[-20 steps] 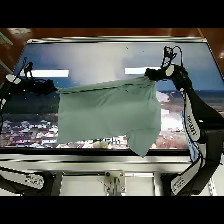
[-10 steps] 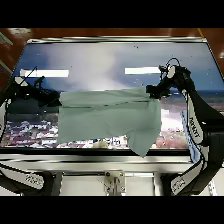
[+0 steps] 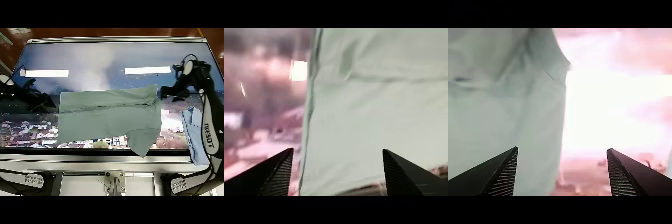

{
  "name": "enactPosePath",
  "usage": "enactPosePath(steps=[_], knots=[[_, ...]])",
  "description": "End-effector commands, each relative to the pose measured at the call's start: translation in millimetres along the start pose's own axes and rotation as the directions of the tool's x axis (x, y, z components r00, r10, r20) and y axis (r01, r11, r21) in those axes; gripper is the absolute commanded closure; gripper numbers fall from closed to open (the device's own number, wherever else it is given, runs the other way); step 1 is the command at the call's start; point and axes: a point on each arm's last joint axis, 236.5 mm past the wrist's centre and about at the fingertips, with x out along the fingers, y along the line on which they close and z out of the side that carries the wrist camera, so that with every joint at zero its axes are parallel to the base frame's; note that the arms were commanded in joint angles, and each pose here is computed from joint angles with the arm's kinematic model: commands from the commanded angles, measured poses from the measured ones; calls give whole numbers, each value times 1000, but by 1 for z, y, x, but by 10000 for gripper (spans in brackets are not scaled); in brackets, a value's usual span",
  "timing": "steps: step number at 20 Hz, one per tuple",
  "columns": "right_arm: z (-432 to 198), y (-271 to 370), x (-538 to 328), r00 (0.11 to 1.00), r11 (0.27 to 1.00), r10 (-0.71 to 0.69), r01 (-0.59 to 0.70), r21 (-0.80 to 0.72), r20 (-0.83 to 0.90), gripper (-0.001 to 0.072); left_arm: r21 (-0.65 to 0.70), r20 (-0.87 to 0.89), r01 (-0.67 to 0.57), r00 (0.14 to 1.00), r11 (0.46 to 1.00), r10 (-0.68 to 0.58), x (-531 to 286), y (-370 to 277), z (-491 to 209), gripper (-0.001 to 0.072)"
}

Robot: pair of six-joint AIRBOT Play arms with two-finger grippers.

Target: Fold the shirts.

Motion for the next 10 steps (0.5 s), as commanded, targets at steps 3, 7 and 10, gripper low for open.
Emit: enactPosePath(steps=[3, 7, 10], knots=[[-88, -28, 13, 975, 969, 191, -169, 177, -113, 43, -129, -58, 54, 996, 990, -62, 13, 46, -98, 47], [-97, -14, 27, 946, 919, 319, -296, 259, -51, 43, -219, -77, 111, 988, 969, -131, 50, 54, -135, 47], [-94, -12, 28, 947, 921, 318, -298, 250, -39, 43, -236, -57, 136, 987, 962, -153, 70, 44, -138, 48]])
